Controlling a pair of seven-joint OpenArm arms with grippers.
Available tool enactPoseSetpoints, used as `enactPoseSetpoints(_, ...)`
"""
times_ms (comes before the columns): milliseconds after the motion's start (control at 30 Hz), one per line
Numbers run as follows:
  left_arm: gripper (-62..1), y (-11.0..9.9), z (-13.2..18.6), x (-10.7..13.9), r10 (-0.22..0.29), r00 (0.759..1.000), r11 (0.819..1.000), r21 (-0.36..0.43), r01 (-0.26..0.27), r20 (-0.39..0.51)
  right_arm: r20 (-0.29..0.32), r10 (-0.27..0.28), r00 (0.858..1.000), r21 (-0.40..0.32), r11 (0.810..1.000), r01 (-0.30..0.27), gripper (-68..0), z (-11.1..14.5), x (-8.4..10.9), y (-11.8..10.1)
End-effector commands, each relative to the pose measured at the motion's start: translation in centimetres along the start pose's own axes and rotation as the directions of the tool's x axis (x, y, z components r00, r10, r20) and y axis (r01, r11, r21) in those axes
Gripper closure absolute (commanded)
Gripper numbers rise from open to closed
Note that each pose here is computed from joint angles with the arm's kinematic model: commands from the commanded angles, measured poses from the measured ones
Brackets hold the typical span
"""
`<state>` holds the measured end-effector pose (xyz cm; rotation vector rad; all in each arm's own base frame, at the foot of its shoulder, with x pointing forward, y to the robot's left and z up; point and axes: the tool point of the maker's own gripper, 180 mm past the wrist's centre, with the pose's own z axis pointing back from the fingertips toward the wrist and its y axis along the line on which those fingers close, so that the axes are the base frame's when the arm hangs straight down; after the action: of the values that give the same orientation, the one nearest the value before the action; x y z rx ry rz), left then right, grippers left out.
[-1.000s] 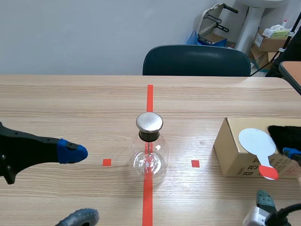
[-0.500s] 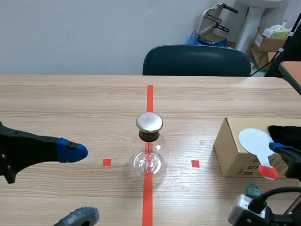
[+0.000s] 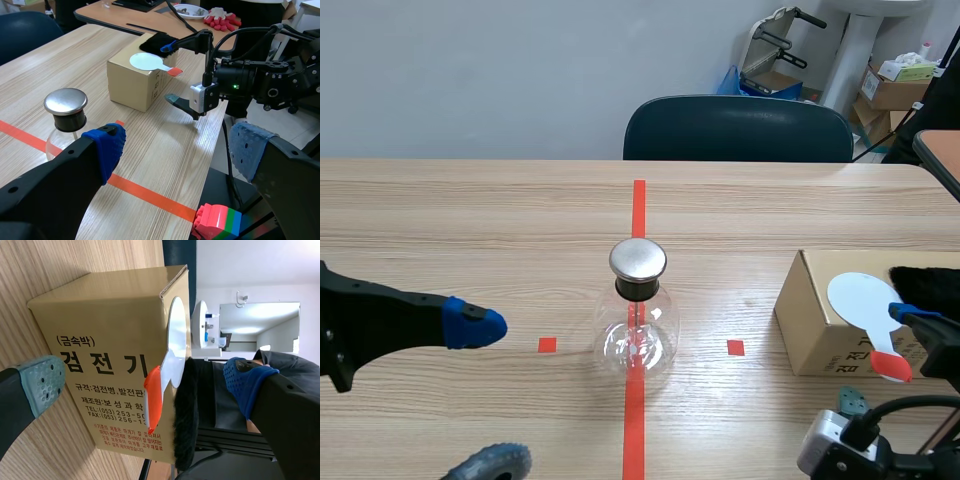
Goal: Do the electroscope experiment
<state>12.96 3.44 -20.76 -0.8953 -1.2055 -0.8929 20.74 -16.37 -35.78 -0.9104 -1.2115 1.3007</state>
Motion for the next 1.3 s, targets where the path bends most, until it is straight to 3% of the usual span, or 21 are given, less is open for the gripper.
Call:
enactPoseSetpoints(0,-45.0,-0.5,-0.3,1.0,0.012,0.999,1.0,-0.012,-0.011,0.039,-0.011,0.023,1.0,-0.043,0.999,-0.023,-67.6,-0.5,-0.9,-1.4)
enactPoseSetpoints(500,-45.0,-0.5,-0.3,1.0,0.012,0.999,1.0,-0.012,-0.011,0.04,-0.027,0.046,0.999,-0.058,0.997,-0.047,-24.9,-0.7,-1.8,-2.0)
enactPoseSetpoints(667,-45.0,-0.5,-0.3,1.0,0.012,0.999,1.0,-0.012,-0.011,0.04,-0.005,0.049,0.999,-0.057,0.997,-0.049,-18.3,-0.7,-1.4,-2.0)
enactPoseSetpoints(933,-45.0,-0.5,-0.3,1.0,0.012,0.999,1.0,-0.012,-0.011,0.041,0.025,0.054,0.998,-0.057,0.997,-0.053,-18.0,-0.7,-0.8,-2.0)
enactPoseSetpoints(1000,-45.0,-0.5,-0.3,1.0,0.012,0.999,1.0,-0.012,-0.011,0.041,0.026,0.054,0.998,-0.057,0.997,-0.053,-13.2,-0.7,-0.8,-2.0)
enactPoseSetpoints(1100,-45.0,-0.5,-0.3,1.0,0.012,0.999,1.0,-0.012,-0.011,0.041,0.026,0.054,0.998,-0.057,0.997,-0.053,-0.5,-0.7,-0.8,-2.0)
enactPoseSetpoints(1267,-45.0,-0.5,-0.3,1.0,0.012,0.999,1.0,-0.012,-0.011,0.041,0.025,0.054,0.998,-0.057,0.997,-0.053,-0.7,-0.7,-0.9,-2.0)
